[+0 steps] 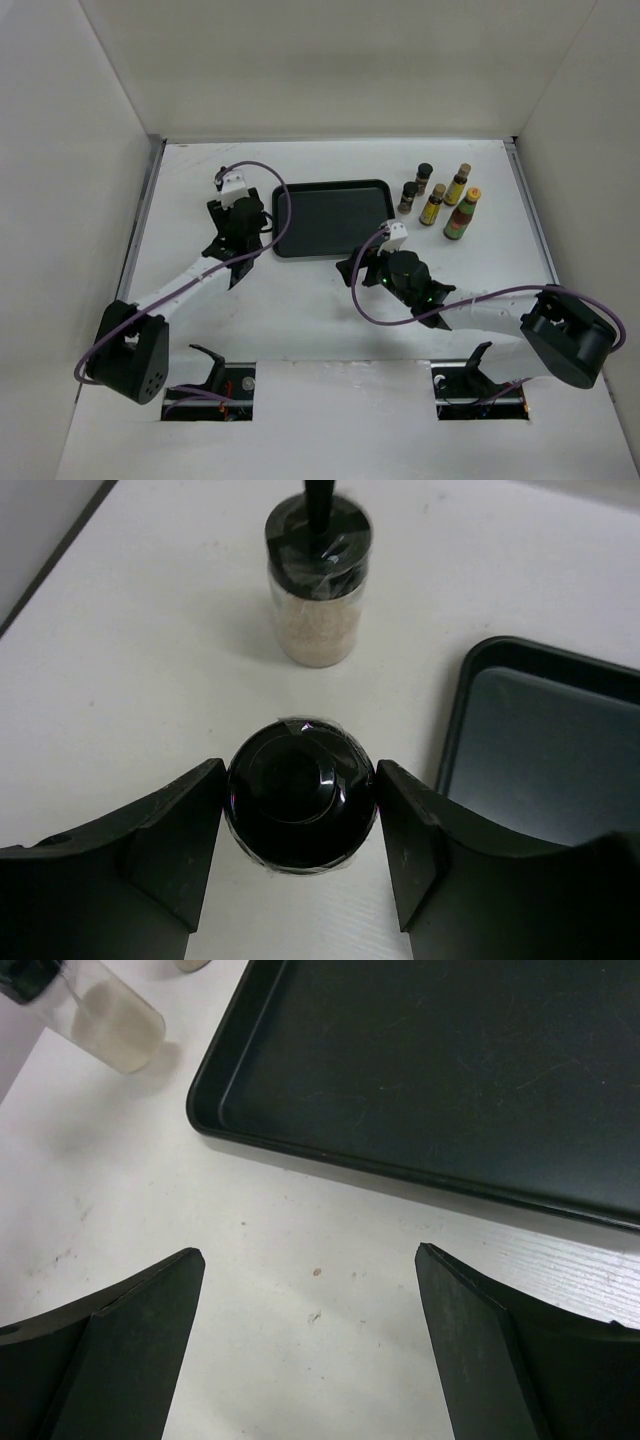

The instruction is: Organize the condiment bottles

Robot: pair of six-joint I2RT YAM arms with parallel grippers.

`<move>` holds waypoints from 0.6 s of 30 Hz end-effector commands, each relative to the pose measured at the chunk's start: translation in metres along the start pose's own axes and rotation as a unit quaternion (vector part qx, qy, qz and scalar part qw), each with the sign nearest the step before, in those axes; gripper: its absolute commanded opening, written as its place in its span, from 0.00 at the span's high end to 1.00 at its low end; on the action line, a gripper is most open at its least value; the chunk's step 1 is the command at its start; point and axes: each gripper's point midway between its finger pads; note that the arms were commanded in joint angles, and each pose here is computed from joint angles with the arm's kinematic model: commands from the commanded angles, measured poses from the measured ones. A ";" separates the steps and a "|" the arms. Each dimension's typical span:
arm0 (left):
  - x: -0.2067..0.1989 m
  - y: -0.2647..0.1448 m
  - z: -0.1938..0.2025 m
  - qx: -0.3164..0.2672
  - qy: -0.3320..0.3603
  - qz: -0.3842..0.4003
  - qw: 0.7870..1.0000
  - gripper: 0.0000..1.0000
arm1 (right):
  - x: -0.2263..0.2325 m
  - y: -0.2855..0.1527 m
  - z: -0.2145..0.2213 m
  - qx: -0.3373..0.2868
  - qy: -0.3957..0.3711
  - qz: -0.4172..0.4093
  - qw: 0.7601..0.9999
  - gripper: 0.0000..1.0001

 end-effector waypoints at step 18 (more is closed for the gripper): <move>-0.154 0.024 -0.104 -0.105 -0.063 0.130 0.984 0.61 | -0.002 -0.005 -0.023 -0.042 0.023 -0.004 0.999 0.07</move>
Point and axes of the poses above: each gripper's point midway between its finger pads, its own y axis out along the fingers, its own x axis along the line the jaws close on, z = x × y, and after that the axes turned 8 degrees about y, right-handed
